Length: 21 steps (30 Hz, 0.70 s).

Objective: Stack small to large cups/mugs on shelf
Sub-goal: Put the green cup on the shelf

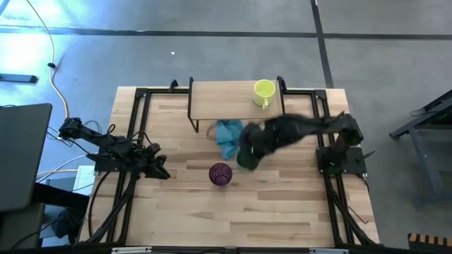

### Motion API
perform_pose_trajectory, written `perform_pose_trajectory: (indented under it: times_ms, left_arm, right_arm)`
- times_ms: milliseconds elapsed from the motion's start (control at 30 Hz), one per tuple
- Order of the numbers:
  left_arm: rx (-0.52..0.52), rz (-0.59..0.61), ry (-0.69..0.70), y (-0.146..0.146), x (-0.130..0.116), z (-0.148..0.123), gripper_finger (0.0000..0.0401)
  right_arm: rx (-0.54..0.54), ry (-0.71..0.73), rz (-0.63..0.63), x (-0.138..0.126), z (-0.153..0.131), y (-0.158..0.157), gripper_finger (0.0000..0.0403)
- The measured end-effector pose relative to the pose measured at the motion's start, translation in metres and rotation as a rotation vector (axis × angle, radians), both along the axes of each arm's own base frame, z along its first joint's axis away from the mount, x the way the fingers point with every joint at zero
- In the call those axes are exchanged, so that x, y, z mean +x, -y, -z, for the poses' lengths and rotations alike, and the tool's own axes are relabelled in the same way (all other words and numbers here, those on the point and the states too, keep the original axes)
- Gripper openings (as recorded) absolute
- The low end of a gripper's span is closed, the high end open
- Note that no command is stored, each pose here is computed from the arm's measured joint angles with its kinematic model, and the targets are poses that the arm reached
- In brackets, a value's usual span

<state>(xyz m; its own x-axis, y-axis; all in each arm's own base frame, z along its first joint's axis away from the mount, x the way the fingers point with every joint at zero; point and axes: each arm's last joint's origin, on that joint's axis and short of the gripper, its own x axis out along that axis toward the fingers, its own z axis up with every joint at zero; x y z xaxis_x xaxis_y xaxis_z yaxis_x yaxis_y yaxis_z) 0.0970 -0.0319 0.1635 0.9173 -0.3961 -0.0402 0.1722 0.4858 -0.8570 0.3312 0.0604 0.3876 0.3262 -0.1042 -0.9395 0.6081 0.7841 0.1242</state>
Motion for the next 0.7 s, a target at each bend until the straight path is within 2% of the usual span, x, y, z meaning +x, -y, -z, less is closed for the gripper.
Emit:
perform_pose_trajectory:
  times_ms: [300,700]
  left_arm:
    - [0.002,-0.015,-0.003,0.0,0.0,0.0,0.0083]
    - [0.023,-0.061,-0.005,-0.002,0.001,0.001,0.0083]
  right_arm:
    - [-0.048,0.109,0.106,-0.01,-0.044,0.09,0.0]
    - [-0.034,0.203,0.182,-0.022,-0.051,0.181,0.0]
